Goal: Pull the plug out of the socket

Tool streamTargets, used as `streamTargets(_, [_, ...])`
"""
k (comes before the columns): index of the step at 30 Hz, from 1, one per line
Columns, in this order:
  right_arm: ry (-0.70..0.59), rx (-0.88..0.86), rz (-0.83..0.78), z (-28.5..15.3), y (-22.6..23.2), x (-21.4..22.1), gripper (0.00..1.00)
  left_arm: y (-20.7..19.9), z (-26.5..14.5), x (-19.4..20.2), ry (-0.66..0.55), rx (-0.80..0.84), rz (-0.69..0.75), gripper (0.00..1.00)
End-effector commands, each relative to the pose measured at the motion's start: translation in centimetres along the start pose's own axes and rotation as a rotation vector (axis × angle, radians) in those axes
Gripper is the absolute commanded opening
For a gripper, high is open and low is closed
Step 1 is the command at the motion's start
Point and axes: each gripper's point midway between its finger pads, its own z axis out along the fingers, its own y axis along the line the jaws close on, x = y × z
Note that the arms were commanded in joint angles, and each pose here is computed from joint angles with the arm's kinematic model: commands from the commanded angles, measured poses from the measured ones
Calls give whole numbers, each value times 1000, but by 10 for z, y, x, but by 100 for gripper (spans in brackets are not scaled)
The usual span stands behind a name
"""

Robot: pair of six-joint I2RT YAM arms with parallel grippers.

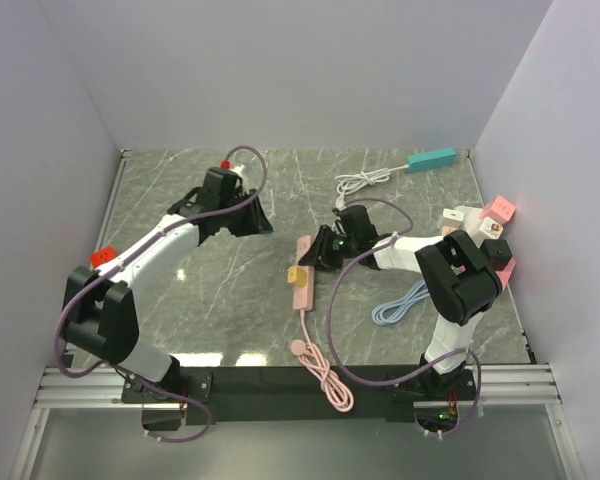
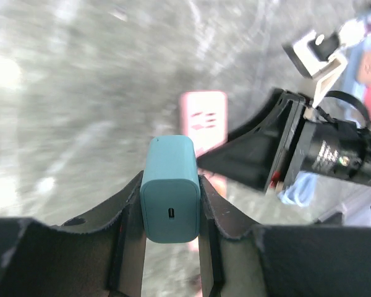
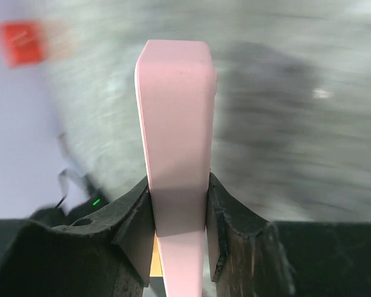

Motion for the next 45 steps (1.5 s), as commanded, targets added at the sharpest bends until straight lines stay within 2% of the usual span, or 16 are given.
streamTargets(1, [9, 160, 50, -4, -38, -1, 0, 8, -29, -16, -25, -53, 100, 0])
streamTargets(5, [12, 128, 37, -3, -28, -5, 0, 30, -43, -29, -66, -199, 104, 0])
streamTargets(7, [12, 115, 31, -4, -23, -6, 0, 62, -51, -39, -115, -337, 65, 1])
streamTargets(11, [1, 104, 20, -10, -15, -10, 0, 165, -75, -43, -141, -618, -145, 0])
streamTargets(14, [-23, 92, -5, -17, -5, -15, 0, 231, -89, -21, -112, -775, -259, 0])
streamTargets(21, [-23, 96, -3, -27, 0, -14, 0, 311, -97, 0, -91, -933, -464, 1])
streamTargets(24, [-26, 91, -7, -29, 5, -16, 0, 323, -98, 5, -93, -963, -494, 12])
streamTargets(25, [-26, 94, -8, -29, 4, -16, 0, 324, -99, 4, -101, -968, -496, 36])
streamTargets(26, [-26, 95, -12, -30, 5, -16, 0, 326, -99, 8, -97, -974, -502, 47])
streamTargets(28, [-25, 96, -13, -31, 5, -16, 0, 325, -100, 8, -109, -973, -514, 66])
streamTargets(30, [-19, 97, -15, -31, 6, -16, 0, 322, -99, 9, -111, -953, -522, 75])
streamTargets(33, [-9, 97, -20, -31, 9, -16, 0, 302, -97, -2, -140, -857, -499, 97])
streamTargets(39, [-18, 109, -22, -35, 17, -24, 0, 203, -80, -26, -159, -636, -263, 99])
streamTargets(42, [-10, 133, -17, -34, 18, -26, 0, 129, -59, -30, -160, -366, -169, 99])
streamTargets(43, [-9, 134, -15, -33, 20, -28, 0, 85, -51, -21, -116, -190, -124, 99])
streamTargets(45, [1, 156, -3, -29, 14, -27, 0, 52, -42, -14, -98, -49, -80, 99])
